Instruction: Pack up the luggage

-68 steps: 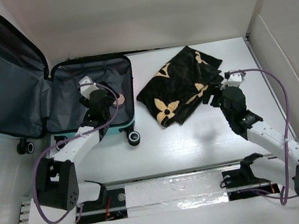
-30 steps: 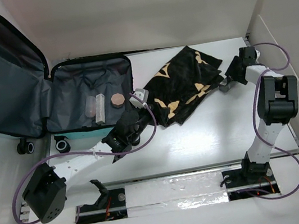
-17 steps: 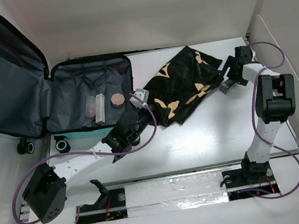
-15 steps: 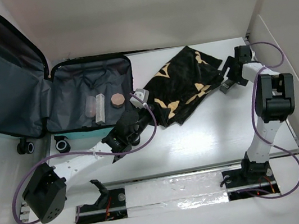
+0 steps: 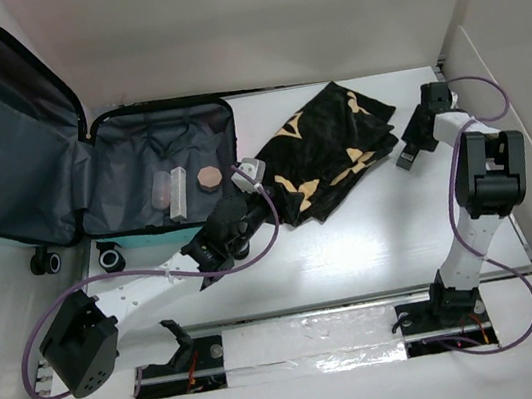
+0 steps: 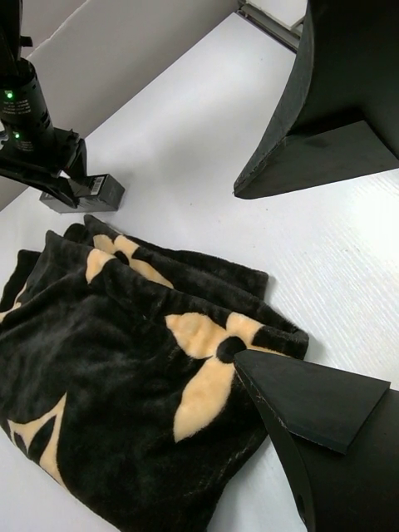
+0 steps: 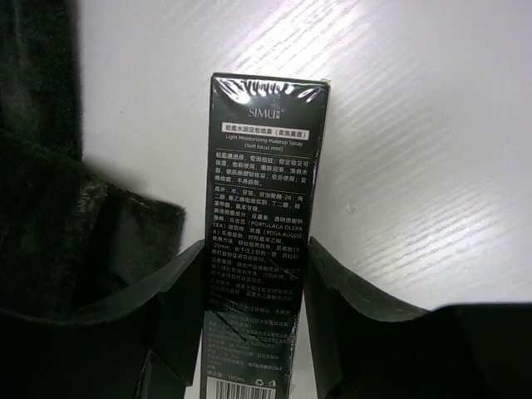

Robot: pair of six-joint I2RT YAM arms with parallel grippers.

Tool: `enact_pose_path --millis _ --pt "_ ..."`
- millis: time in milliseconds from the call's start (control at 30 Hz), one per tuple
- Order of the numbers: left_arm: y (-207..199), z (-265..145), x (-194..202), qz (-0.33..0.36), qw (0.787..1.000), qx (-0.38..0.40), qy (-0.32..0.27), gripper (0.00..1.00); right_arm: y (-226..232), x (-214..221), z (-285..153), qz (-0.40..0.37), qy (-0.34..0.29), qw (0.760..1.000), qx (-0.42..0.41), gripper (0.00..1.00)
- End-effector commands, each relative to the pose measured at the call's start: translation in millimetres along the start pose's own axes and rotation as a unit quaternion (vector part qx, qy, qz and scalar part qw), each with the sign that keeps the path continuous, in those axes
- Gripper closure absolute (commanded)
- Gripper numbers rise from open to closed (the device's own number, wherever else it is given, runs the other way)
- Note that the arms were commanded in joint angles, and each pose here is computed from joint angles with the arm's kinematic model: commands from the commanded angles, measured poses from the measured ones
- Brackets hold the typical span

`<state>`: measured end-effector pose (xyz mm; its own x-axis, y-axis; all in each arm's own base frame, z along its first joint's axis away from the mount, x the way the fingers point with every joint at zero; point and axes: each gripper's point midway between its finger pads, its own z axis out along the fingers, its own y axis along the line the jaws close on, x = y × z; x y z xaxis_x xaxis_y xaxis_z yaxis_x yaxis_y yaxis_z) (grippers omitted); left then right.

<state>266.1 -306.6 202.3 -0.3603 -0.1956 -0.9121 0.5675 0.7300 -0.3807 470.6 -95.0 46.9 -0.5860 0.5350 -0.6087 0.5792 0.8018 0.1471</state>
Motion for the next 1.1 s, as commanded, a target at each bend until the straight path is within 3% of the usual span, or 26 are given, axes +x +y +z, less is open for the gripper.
enact_pose_path --millis 0,167,333,467,633,733,800,867,900,1000,1033,1067 --pt "-10.6 -4.2 -23.6 -0.005 0.999 0.022 -0.039 0.29 -8.4 -14.8 -18.2 0.002 -0.024 1.0 -0.002 0.51" --pt "-10.2 -4.6 -22.7 -0.006 0.999 0.022 -0.038 0.29 5.4 -36.7 -52.8 0.007 -0.067 0.997 -0.035 0.51" --pt "-9.7 -12.6 -33.2 -0.009 0.998 0.019 -0.056 0.3 52.0 -36.8 -103.6 -0.024 -0.101 0.989 -0.104 0.5" --pt "-2.1 -43.7 -56.2 -0.029 0.991 0.017 -0.132 0.31 113.9 -15.0 -158.9 -0.061 -0.12 0.97 -0.205 0.5" --pt "18.1 -110.0 -103.1 -0.086 0.96 -0.018 -0.267 0.32 227.2 38.8 -247.1 -0.105 -0.117 0.905 -0.396 0.51" --pt "41.2 -137.0 -106.3 -0.114 0.941 -0.062 -0.314 0.33 299.8 85.9 -320.6 -0.14 -0.094 0.85 -0.499 0.51" --pt "50.6 -152.8 -114.5 -0.13 0.928 -0.076 -0.341 0.33 336.6 86.8 -368.4 -0.14 -0.106 0.811 -0.558 0.51" --pt "61.5 -160.0 -113.8 -0.14 0.921 -0.098 -0.35 0.33 368.0 109.2 -375.6 -0.15 -0.086 0.796 -0.58 0.51" --pt "62.9 -166.4 -117.4 -0.147 0.916 -0.097 -0.36 0.33 389.0 112.9 -408.7 -0.152 -0.089 0.769 -0.615 0.51" --pt "67.5 -171.6 -118.7 -0.151 0.911 -0.105 -0.37 0.33 433.5 161.0 -404.3 -0.166 -0.045 0.755 -0.633 0.46" --pt "69.3 -171.6 -118.1 -0.15 0.91 -0.11 -0.369 0.33 447.8 156.1 -420.2 -0.156 -0.052 0.743 -0.649 0.36" --pt "69.8 -171.3 -117.8 -0.15 0.911 -0.113 -0.367 0.33 462.1 177.7 -402.5 -0.156 -0.029 0.746 -0.647 0.3"
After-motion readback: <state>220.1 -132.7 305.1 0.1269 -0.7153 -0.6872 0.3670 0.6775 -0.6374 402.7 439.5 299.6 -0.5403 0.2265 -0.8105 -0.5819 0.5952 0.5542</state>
